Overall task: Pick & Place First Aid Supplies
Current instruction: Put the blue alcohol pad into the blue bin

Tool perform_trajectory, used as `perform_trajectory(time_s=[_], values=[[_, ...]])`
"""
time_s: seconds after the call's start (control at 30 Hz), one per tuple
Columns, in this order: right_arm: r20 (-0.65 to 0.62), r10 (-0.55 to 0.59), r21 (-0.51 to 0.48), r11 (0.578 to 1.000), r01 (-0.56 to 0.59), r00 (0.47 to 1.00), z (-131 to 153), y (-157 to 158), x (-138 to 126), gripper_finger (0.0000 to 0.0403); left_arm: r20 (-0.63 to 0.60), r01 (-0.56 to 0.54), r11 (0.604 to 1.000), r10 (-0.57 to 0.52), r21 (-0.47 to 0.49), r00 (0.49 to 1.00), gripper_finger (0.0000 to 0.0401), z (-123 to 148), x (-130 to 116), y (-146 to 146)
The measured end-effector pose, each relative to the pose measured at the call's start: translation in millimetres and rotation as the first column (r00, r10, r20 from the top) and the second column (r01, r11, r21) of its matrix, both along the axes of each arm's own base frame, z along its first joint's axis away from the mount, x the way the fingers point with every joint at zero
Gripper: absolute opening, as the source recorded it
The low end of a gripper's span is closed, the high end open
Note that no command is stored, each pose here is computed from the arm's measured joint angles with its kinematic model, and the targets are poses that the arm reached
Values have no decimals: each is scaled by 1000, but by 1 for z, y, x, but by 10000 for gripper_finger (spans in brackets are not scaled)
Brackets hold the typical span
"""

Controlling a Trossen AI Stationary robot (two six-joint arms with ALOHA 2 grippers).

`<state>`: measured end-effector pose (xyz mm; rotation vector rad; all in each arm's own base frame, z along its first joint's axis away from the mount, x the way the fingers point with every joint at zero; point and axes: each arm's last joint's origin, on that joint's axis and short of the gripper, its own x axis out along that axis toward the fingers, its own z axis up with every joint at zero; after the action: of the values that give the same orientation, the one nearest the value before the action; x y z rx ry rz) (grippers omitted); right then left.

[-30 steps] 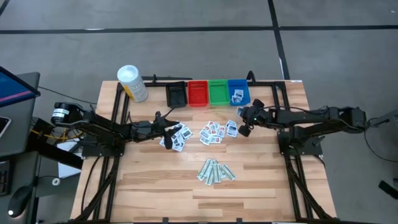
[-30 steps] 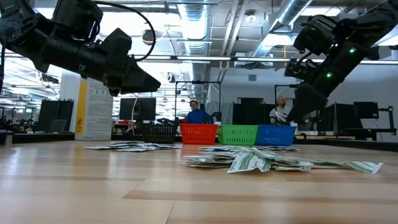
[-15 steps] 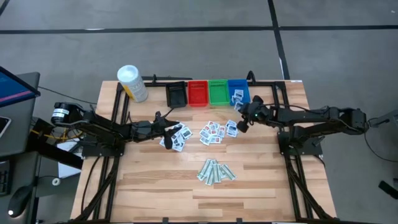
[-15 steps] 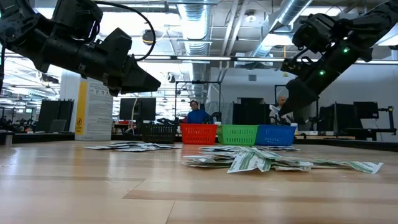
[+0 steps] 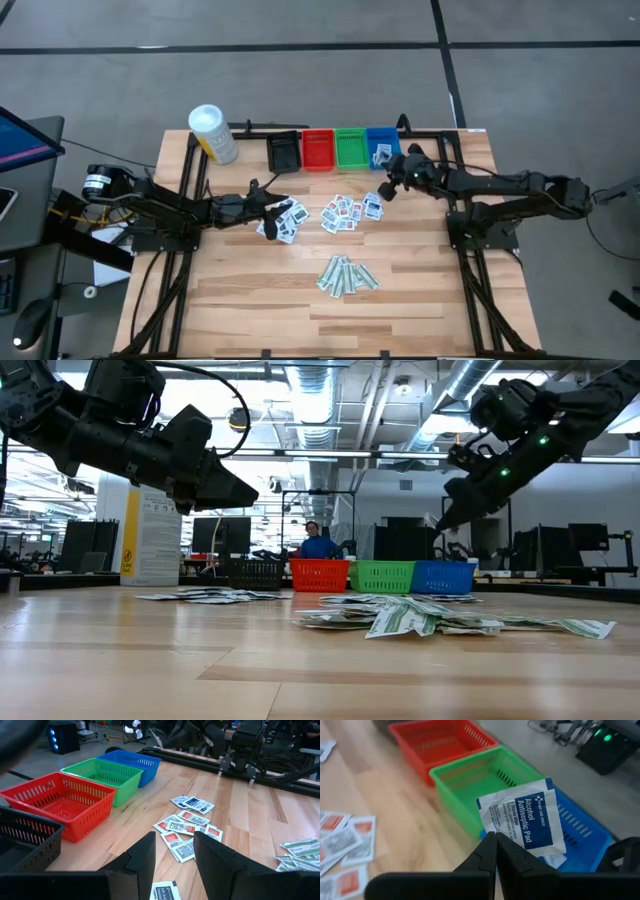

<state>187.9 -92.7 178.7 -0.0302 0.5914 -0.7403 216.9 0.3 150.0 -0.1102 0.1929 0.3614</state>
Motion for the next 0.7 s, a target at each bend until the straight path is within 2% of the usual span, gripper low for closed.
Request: perform_trajectory(time_s=[0.4, 0.7], values=[[90, -91, -89, 991, 99, 992, 4, -31, -1, 0, 0, 0, 1000, 0, 0, 1000, 134, 0, 0, 0], [106, -147, -69, 985, 155, 983, -16, -61, 0, 0, 0, 0, 1000, 0, 0, 1000, 134, 0, 0, 0]])
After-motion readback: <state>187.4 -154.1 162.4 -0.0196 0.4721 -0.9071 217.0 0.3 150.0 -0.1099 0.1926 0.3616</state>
